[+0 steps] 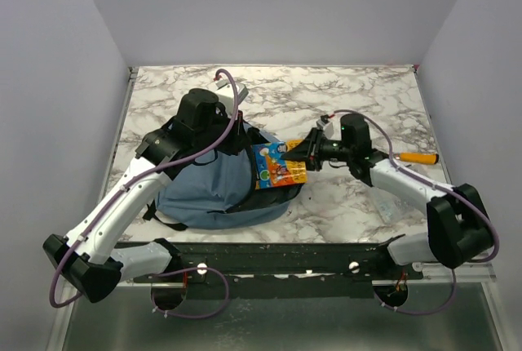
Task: Pack the student bag
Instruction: Place the book in the student bag.
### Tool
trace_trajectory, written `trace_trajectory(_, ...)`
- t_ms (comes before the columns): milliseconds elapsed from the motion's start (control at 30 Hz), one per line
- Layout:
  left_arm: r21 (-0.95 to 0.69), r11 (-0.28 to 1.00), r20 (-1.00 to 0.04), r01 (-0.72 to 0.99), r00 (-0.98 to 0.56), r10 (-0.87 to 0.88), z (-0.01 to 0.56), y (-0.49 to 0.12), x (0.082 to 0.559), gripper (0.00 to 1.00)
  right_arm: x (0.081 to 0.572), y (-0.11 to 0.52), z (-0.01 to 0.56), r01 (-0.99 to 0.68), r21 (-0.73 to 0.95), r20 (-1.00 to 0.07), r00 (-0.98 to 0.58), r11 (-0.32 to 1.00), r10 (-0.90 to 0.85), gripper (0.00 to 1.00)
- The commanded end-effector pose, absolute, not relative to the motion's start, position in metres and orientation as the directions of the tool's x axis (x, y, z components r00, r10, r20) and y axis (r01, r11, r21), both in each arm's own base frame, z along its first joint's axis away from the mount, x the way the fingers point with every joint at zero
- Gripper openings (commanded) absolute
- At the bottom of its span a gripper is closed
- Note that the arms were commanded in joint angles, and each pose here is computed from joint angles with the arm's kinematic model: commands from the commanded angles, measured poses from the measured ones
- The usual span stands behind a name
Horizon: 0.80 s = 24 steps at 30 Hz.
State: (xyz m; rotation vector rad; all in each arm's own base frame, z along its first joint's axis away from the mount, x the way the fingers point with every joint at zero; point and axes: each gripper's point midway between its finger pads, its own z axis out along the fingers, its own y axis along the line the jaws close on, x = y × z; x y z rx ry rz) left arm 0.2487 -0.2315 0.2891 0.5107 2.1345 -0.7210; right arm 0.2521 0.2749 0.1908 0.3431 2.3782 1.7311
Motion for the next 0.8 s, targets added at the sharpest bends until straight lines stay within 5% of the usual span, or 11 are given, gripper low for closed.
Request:
trace_trajectory(0, -0.348, 0.688, -0.843, 0.637, -0.533, 0.068, 0.322, -0.241, 0.241, 0.0, 0.263, 0.322, 0.227, -0.009, 0.986, -0.057, -0.955, 0.165, 0.292, 0.01)
trace_trajectory(233, -0.36, 0.695, -0.823, 0.622, -0.562, 0.077, 0.314, -0.243, 0.246, 0.0, 0.293, 0.415, 0.181, -0.115, 0.969, -0.198, -0.892, 0.221, 0.406, 0.01)
trace_trajectory(267, -0.358, 0.7, -0.822, 0.618, -0.564, 0.078, 0.312, -0.243, 0.247, 0.0, 0.295, 0.421, 0.172, -0.108, 0.968, -0.195, -0.891, 0.226, 0.409, 0.05)
trace_trajectory(333, -0.35, 0.714, -0.818, 0.607, -0.569, 0.082, 0.307, -0.24, 0.249, 0.0, 0.298, 0.425, 0.163, -0.134, 0.965, -0.22, -0.882, 0.224, 0.416, 0.31)
trace_trajectory(500, -0.347, 0.725, -0.813, 0.596, -0.576, 0.084, 0.301, -0.236, 0.246, 0.0, 0.288, 0.408, 0.119, -0.116, 0.882, -0.288, -0.9, 0.456, 0.328, 0.78)
trace_trajectory(600, -0.343, 0.725, -0.811, 0.598, -0.578, 0.094, 0.297, -0.236, 0.247, 0.0, 0.269, 0.389, 0.1, -0.121, 0.828, -0.302, -0.919, 0.548, 0.254, 0.9)
trace_trajectory(767, -0.345, 0.722, -0.806, 0.599, -0.584, 0.099, 0.294, -0.237, 0.247, 0.0, 0.237, 0.365, 0.09, -0.144, 0.81, -0.3, -0.935, 0.569, 0.19, 0.9)
